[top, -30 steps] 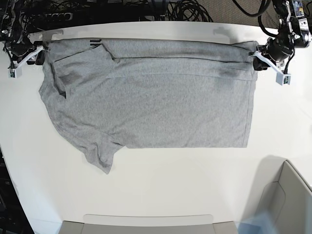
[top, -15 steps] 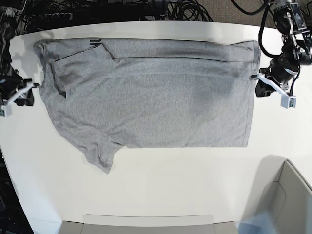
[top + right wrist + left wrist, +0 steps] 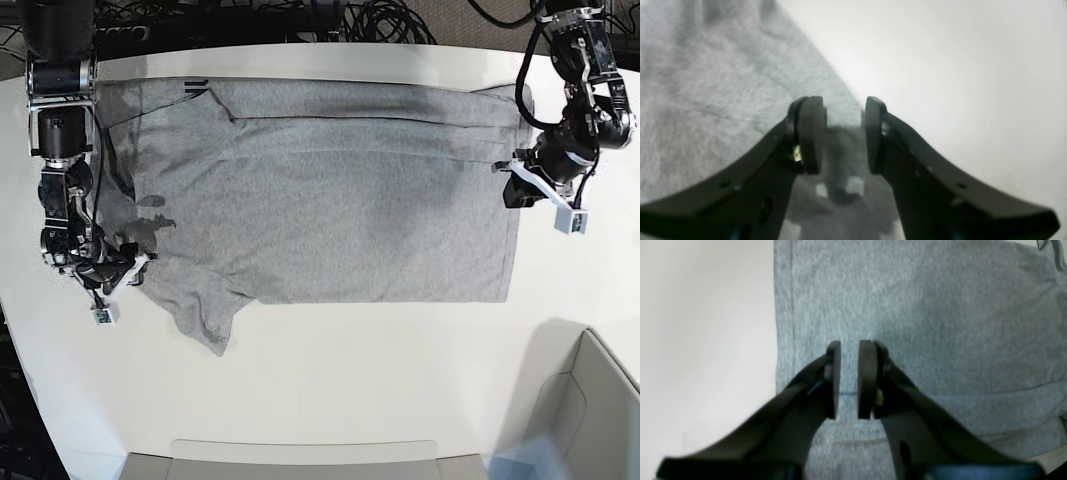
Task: Fold the T-shirt properly
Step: 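Move both grippers to the hem corners and grasp them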
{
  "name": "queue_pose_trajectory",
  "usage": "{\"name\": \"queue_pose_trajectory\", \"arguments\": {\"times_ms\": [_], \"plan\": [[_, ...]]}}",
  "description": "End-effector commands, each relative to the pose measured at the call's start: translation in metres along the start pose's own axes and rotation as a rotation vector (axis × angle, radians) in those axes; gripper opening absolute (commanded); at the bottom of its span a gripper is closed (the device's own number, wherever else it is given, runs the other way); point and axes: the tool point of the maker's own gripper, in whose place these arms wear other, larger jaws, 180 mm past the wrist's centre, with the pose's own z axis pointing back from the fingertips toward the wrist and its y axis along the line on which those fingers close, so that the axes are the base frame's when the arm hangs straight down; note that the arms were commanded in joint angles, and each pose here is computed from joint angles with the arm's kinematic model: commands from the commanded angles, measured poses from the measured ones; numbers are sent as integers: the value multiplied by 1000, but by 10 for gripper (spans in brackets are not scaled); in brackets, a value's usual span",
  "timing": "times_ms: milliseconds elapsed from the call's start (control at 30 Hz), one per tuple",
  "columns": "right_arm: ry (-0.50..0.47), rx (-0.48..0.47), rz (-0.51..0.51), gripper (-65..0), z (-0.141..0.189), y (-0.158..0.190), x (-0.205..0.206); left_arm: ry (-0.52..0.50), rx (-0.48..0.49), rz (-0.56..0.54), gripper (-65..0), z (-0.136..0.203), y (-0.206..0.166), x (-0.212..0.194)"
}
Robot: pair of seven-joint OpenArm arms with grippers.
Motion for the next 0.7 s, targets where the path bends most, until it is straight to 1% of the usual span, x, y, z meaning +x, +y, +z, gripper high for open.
{"name": "queue_pose_trajectory", "arguments": {"times_ms": [0, 133, 200, 300, 367, 433, 467, 533, 600, 667], "plan": [[-34, -20, 3, -439, 3, -11, 18, -41, -2, -20, -561, 4, -1, 14], [40, 15, 8, -439, -13, 10, -8, -45, -10, 2, -561, 3, -3, 11], [117, 25, 21, -439, -14, 16, -36, -47, -13, 5, -561, 2, -4, 12], [198, 45, 66, -439, -3, 30, -62, -39, -13, 11, -561, 0, -3, 9], [221, 71, 114, -439, 8, 48, -79, -32, -8, 24, -561, -2, 0, 6], [221, 100, 159, -439, 21, 67, -91, -24, -5, 37, -561, -4, 4, 4], [205, 114, 180, -439, 27, 75, -93, -27, -5, 42, -561, -6, 5, 6], [176, 123, 202, -439, 37, 82, -93, -22, -7, 47, -561, -8, 6, 6], [116, 117, 191, -439, 45, 81, -78, -16, -9, 51, -561, -10, 6, 4], [37, 102, 142, -439, 53, 76, -53, -13, -8, 55, -561, -11, 7, 3]]}}
